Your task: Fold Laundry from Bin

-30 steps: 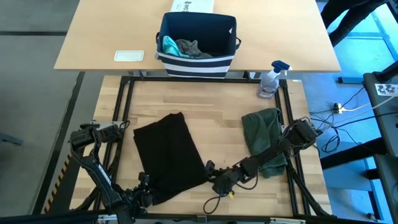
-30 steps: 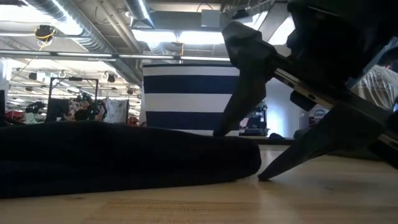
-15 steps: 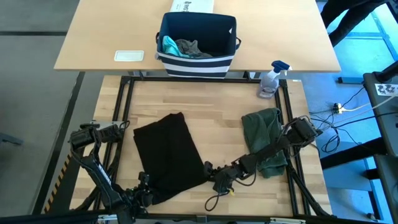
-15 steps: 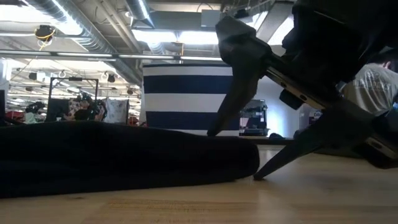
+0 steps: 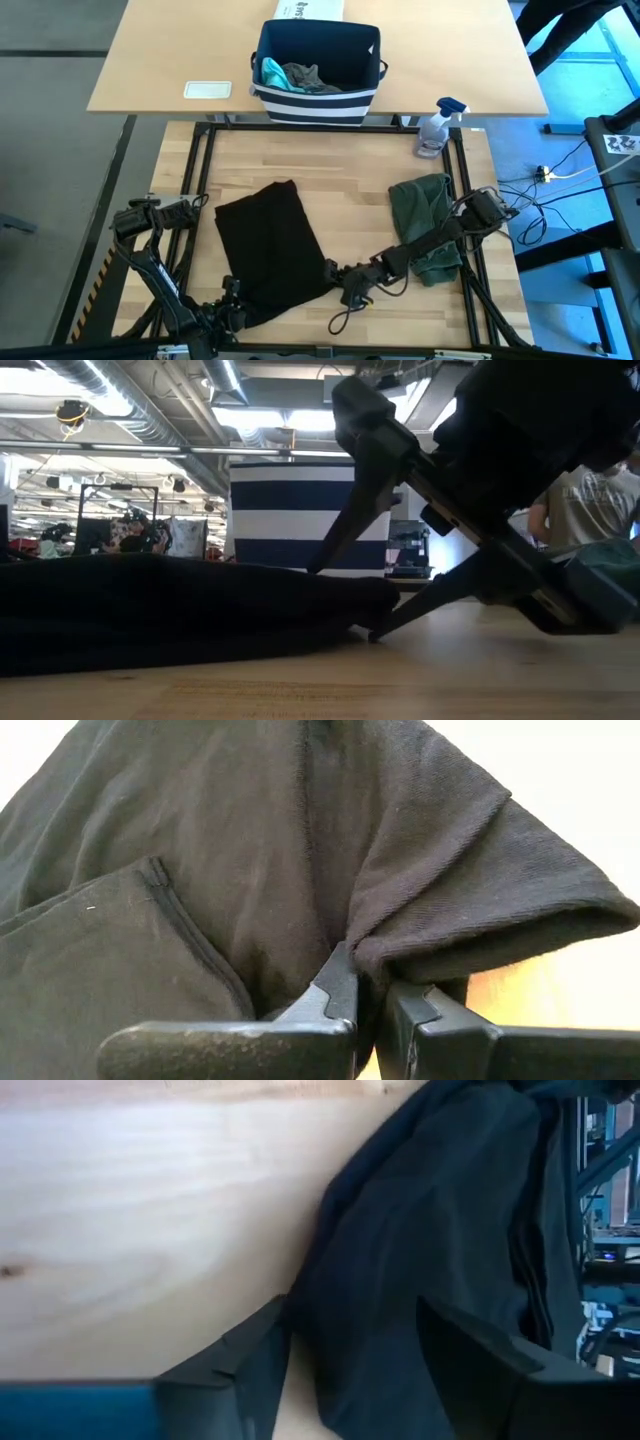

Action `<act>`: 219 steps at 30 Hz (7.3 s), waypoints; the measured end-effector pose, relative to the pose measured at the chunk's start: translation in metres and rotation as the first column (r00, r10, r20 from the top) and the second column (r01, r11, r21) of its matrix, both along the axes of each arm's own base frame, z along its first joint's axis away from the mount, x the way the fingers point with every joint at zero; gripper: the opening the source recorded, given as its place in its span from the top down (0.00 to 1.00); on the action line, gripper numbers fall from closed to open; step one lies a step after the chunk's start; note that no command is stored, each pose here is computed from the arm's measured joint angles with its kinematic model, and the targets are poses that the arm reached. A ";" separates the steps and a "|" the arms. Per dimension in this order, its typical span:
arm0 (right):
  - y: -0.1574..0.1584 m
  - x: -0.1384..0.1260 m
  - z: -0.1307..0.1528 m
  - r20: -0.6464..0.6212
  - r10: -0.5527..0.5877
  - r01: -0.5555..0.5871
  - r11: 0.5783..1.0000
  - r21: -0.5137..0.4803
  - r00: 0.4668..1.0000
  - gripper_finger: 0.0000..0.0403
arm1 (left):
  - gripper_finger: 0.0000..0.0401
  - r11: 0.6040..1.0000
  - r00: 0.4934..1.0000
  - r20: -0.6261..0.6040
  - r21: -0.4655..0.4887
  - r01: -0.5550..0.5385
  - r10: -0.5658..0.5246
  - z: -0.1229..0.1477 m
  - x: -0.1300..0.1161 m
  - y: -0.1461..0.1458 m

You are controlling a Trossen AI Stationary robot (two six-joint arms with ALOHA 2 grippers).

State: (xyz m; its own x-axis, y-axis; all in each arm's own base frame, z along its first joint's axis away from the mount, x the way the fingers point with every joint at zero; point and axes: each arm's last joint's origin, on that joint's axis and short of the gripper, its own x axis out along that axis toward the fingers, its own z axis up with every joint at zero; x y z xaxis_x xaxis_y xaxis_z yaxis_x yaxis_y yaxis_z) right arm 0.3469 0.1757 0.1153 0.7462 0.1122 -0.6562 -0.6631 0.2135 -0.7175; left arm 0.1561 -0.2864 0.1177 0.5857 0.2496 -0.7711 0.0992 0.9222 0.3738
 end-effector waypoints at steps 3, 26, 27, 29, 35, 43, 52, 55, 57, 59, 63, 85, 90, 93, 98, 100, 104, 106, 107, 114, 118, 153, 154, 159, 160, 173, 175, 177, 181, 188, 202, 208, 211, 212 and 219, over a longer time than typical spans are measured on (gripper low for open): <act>-0.001 0.000 -0.001 -0.001 -0.017 0.017 1.000 -0.020 1.000 0.55 | 0.99 1.000 1.000 0.001 -0.002 -0.007 0.007 0.000 0.000 0.000; 0.010 0.000 0.006 0.051 0.042 -0.045 0.997 0.058 0.998 0.70 | 0.99 1.000 1.000 -0.001 0.001 -0.021 0.021 0.000 0.000 0.002; 0.010 0.000 0.007 0.054 0.041 -0.044 0.997 0.059 0.998 0.71 | 0.99 1.000 1.000 -0.001 0.001 -0.021 0.021 0.000 0.000 0.002; 0.010 0.001 0.007 0.061 0.041 -0.045 0.997 0.063 0.997 0.74 | 0.99 1.000 1.000 0.000 0.001 -0.021 0.021 0.000 0.000 0.002; 0.011 0.001 0.008 0.064 -0.009 0.002 0.994 0.106 0.998 0.96 | 0.99 1.000 1.000 0.016 -0.010 -0.020 0.021 0.000 0.001 0.000; 0.014 0.002 0.018 0.082 -0.144 0.117 0.956 0.269 0.986 0.98 | 0.99 0.986 0.987 0.106 -0.129 -0.105 0.119 0.005 0.003 -0.003; 0.006 0.004 0.054 0.113 -0.283 0.193 0.848 0.494 0.952 0.99 | 0.99 0.978 0.958 0.246 -0.183 -0.105 0.149 0.037 -0.003 0.000; -0.003 0.008 0.059 0.101 -0.333 0.227 0.806 0.547 0.937 0.99 | 0.99 0.970 0.942 0.281 -0.203 -0.130 0.185 0.043 -0.010 0.002; -0.009 0.012 0.059 0.086 -0.362 0.250 0.777 0.578 0.928 0.99 | 0.99 0.965 0.933 0.292 -0.213 -0.153 0.212 0.044 -0.015 0.004; -0.016 0.015 0.059 0.071 -0.391 0.274 0.754 0.597 0.918 0.99 | 0.99 0.959 0.919 0.312 -0.226 -0.173 0.239 0.045 -0.021 0.005; -0.028 0.020 0.060 0.059 -0.429 0.303 0.722 0.622 0.901 0.99 | 0.99 0.941 0.873 0.389 -0.276 -0.195 0.295 0.041 -0.038 0.008; -0.075 0.038 0.065 0.036 -0.560 0.358 0.575 0.736 0.828 0.99 | 0.99 0.827 0.702 0.483 -0.488 -0.280 0.523 0.036 -0.064 0.052; -0.062 0.027 0.053 -0.033 -0.547 0.387 0.548 0.742 0.837 0.99 | 0.99 0.805 0.703 0.457 -0.520 -0.286 0.545 0.034 -0.063 0.049; -0.047 0.018 0.047 -0.066 -0.509 0.382 0.549 0.744 0.858 0.99 | 0.99 0.783 0.712 0.415 -0.540 -0.309 0.567 0.033 -0.063 0.047; -0.011 0.001 0.044 -0.121 -0.365 0.322 0.562 0.762 0.923 1.00 | 0.99 0.752 0.726 0.352 -0.565 -0.338 0.591 0.031 -0.063 0.044; 0.003 -0.005 0.044 -0.144 -0.326 0.311 0.549 0.776 0.934 1.00 | 0.99 0.744 0.738 0.329 -0.576 -0.337 0.589 0.030 -0.062 0.040; 0.025 -0.018 0.044 -0.187 -0.281 0.312 0.512 0.800 0.941 1.00 | 0.99 0.737 0.780 0.262 -0.584 -0.341 0.568 0.028 -0.052 0.032; 0.034 -0.024 0.044 -0.209 -0.265 0.318 0.490 0.811 0.941 1.00 | 0.99 0.741 0.806 0.226 -0.579 -0.340 0.547 0.027 -0.042 0.029; 0.038 -0.026 0.044 -0.216 -0.257 0.319 0.484 0.815 0.942 1.00 | 0.99 0.747 0.820 0.212 -0.574 -0.335 0.531 0.027 -0.037 0.028; 0.050 -0.033 0.046 -0.203 -0.283 0.320 0.472 0.822 0.937 1.00 | 0.99 0.809 0.895 0.200 -0.535 -0.242 0.400 0.031 -0.005 0.024; 0.045 -0.028 0.052 -0.158 -0.329 0.309 0.479 0.822 0.931 1.00 | 0.99 0.825 0.894 0.231 -0.521 -0.220 0.384 0.042 -0.003 0.029; -0.076 -0.004 0.067 -0.093 -0.691 0.344 0.236 0.909 0.717 1.00 | 0.99 0.681 0.622 0.486 -0.724 -0.107 0.614 0.059 -0.065 0.127; -0.079 -0.005 0.066 -0.090 -0.704 0.348 0.232 0.908 0.704 1.00 | 0.99 0.685 0.614 0.496 -0.721 -0.104 0.614 0.061 -0.066 0.129; -0.083 -0.010 0.063 -0.084 -0.771 0.373 0.206 0.905 0.631 1.00 | 0.99 0.688 0.578 0.508 -0.713 -0.134 0.638 0.064 -0.066 0.141; -0.083 -0.010 0.062 -0.086 -0.782 0.375 0.196 0.906 0.617 1.00 | 0.99 0.688 0.571 0.507 -0.711 -0.146 0.646 0.064 -0.065 0.144; -0.122 -0.005 0.062 -0.058 -0.931 0.412 0.104 0.905 0.361 1.00 | 0.99 0.618 0.495 0.431 -0.722 -0.313 0.754 0.059 -0.071 0.175; -0.133 -0.003 0.062 -0.062 -0.939 0.419 0.092 0.903 0.339 1.00 | 0.99 0.603 0.487 0.405 -0.708 -0.368 0.773 0.058 -0.071 0.180; -0.146 -0.002 0.060 -0.082 -0.945 0.428 0.066 0.901 0.317 1.00 | 0.99 0.576 0.477 0.365 -0.691 -0.437 0.799 0.057 -0.069 0.185; -0.169 0.000 0.052 -0.136 -0.942 0.471 0.027 0.881 0.308 1.00 | 0.99 0.536 0.445 0.319 -0.645 -0.545 0.836 0.053 -0.066 0.195; -0.196 0.006 0.040 -0.200 -0.916 0.497 0.000 0.868 0.349 0.99 | 0.99 0.476 0.405 0.269 -0.643 -0.600 0.874 0.030 -0.067 0.206; -0.215 0.050 -0.002 -0.276 -0.890 0.587 -0.012 0.810 0.363 0.98 | 0.93 0.376 0.335 0.191 -0.640 -0.671 0.923 -0.002 -0.068 0.224; -0.215 0.049 -0.009 -0.286 -0.905 0.635 -0.024 0.772 0.314 0.98 | 0.92 0.415 0.373 0.204 -0.610 -0.675 0.905 -0.002 -0.066 0.224; -0.215 0.049 -0.009 -0.289 -0.904 0.640 -0.023 0.768 0.314 0.96 | 0.90 0.435 0.385 0.220 -0.601 -0.670 0.896 -0.002 -0.066 0.224; -0.214 0.049 -0.009 -0.289 -0.904 0.640 -0.023 0.768 0.315 0.95 | 0.89 0.440 0.384 0.229 -0.602 -0.666 0.894 -0.001 -0.065 0.224; -0.215 0.049 -0.009 -0.285 -0.909 0.643 -0.025 0.766 0.304 0.75 | 0.79 0.495 0.383 0.314 -0.586 -0.642 0.869 0.007 -0.061 0.224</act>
